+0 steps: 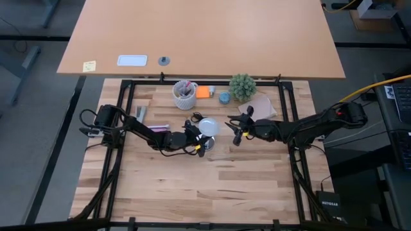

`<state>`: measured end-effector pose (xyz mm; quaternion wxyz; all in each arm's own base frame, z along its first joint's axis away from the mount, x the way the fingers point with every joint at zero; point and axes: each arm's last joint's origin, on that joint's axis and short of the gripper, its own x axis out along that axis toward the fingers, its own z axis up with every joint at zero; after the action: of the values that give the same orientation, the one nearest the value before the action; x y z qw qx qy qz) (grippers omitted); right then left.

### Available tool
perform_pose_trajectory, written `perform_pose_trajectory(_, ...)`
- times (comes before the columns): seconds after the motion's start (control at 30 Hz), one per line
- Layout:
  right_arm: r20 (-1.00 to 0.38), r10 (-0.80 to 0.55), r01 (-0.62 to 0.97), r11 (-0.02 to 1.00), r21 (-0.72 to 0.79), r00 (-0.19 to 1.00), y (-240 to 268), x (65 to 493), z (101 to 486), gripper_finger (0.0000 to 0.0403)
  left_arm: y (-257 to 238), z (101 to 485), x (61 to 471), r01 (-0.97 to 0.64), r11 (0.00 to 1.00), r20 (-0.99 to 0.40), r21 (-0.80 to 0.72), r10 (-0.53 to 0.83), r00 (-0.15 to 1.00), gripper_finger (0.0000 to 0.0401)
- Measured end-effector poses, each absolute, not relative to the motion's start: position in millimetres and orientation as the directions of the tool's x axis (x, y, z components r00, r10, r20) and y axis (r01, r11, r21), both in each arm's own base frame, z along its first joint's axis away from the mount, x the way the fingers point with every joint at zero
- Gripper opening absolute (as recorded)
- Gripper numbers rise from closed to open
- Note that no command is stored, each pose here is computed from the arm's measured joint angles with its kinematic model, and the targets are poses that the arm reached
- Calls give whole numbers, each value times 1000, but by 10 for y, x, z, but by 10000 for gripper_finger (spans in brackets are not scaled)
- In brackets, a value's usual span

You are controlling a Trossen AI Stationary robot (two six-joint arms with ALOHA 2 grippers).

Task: Screw lightbulb
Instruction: Insert the white light bulb into the silver lamp

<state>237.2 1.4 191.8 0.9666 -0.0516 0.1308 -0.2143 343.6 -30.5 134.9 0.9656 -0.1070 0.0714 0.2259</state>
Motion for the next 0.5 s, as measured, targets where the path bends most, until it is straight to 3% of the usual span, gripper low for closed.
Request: perform_pose_trajectory(0.5, -163, -397, 379, 916, -132, 903, 30, 2557, 1774, 149, -304, 1343, 3435, -453, 875, -191, -171, 421, 886, 153)
